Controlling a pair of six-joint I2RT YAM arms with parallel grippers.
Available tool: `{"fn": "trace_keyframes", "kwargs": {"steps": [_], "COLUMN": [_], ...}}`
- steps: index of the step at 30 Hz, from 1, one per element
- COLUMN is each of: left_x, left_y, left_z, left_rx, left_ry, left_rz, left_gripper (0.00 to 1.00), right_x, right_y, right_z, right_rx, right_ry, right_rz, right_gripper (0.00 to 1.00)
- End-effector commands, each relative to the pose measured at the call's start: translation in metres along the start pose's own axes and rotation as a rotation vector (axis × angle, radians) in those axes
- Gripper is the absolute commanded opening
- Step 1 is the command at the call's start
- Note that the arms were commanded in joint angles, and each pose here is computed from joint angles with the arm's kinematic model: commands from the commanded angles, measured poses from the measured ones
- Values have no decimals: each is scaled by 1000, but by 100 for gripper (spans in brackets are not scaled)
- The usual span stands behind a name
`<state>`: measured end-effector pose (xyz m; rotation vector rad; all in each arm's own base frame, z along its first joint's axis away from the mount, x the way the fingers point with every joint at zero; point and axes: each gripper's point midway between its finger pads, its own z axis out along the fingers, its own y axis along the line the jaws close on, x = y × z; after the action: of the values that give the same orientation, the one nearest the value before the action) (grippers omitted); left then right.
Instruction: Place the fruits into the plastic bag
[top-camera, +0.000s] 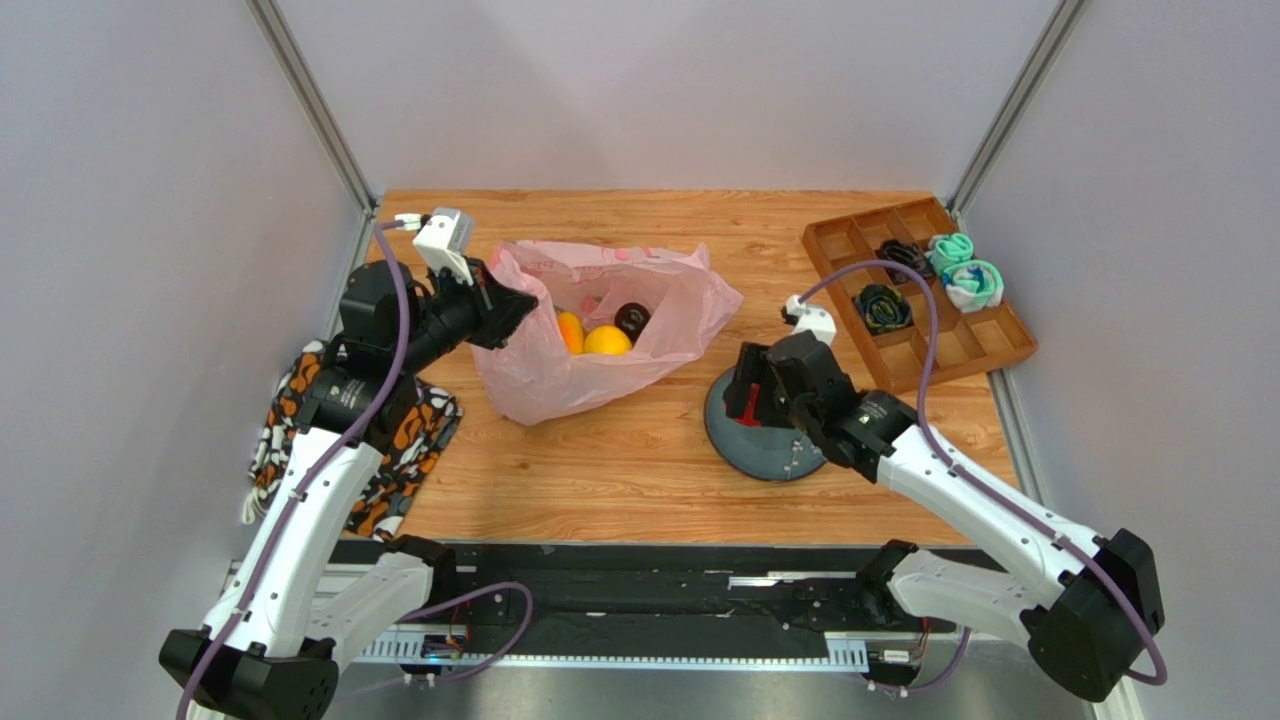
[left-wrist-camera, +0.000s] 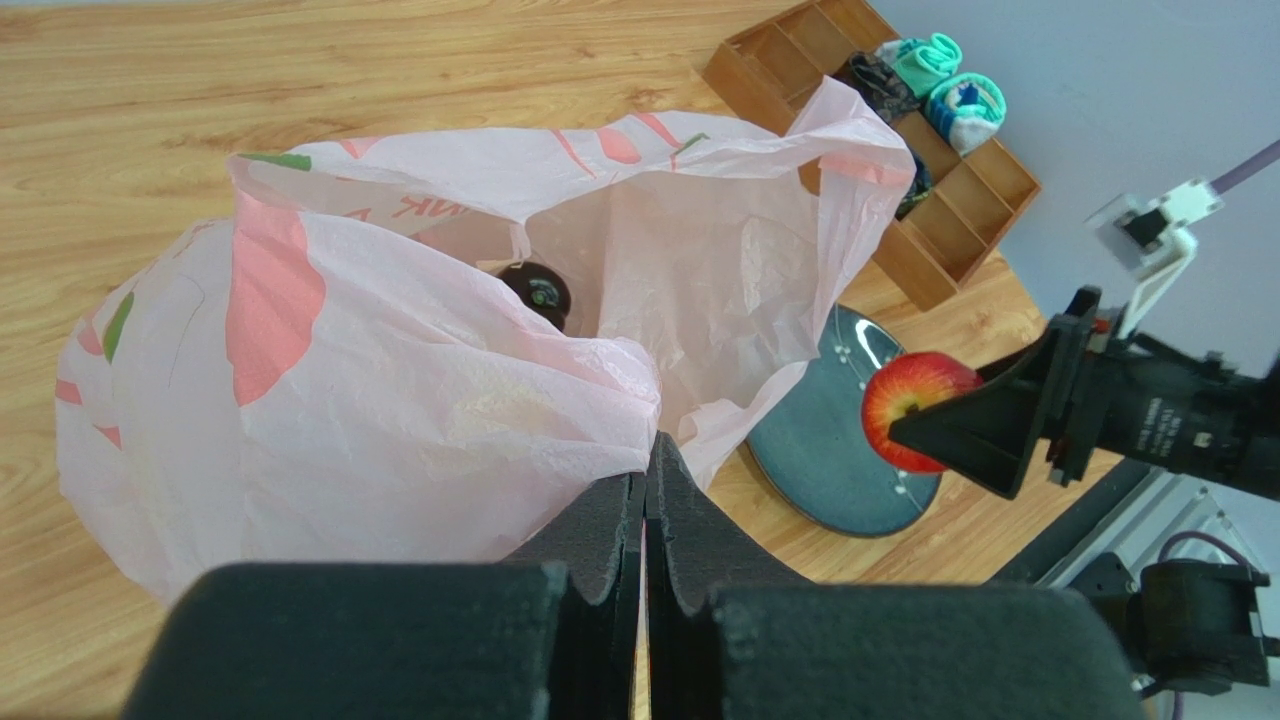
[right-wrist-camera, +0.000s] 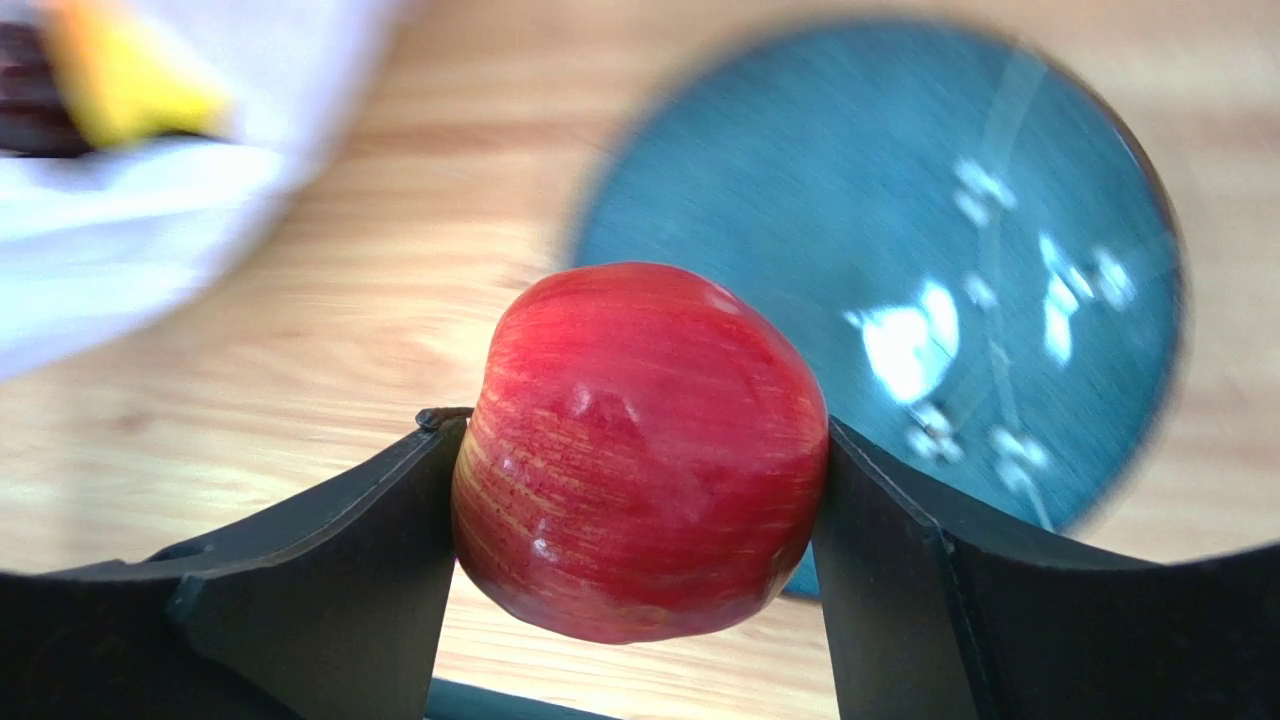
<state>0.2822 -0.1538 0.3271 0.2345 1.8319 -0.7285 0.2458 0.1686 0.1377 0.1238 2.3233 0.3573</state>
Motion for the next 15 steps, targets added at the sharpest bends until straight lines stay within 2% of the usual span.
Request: {"fn": "trace_keyframes", "kwargs": {"steps": [1, 7, 8, 10, 14, 15], "left_x": [-24, -23, -23, -23, -22, -22], "left_y": [-9, -9, -8, -9, -9, -9], "left_z": [-6, -6, -6, -6, -4, -5], "left_rx": [22, 20, 17, 21, 24, 26], "left_ry": [-66, -64, -62, -64, -58, -59], "left_rz": [33, 30, 29, 30, 27, 28], "left_gripper": [0, 0, 0, 0, 0, 0], "right_x": [-80, -113, -108, -122, -125, -115], "right_y": [83, 155, 160, 177, 199, 201], "right_z": [-33, -28, -13, -14, 15, 35], "right_rx": [-266, -425, -415, -444, -440, -420], "right_ry": [-223, -264, -234, -246, -203, -160], "right_rz": [-62, -149, -169, -201, -254, -267], "right_gripper": [39, 39, 39, 39, 39, 39]}}
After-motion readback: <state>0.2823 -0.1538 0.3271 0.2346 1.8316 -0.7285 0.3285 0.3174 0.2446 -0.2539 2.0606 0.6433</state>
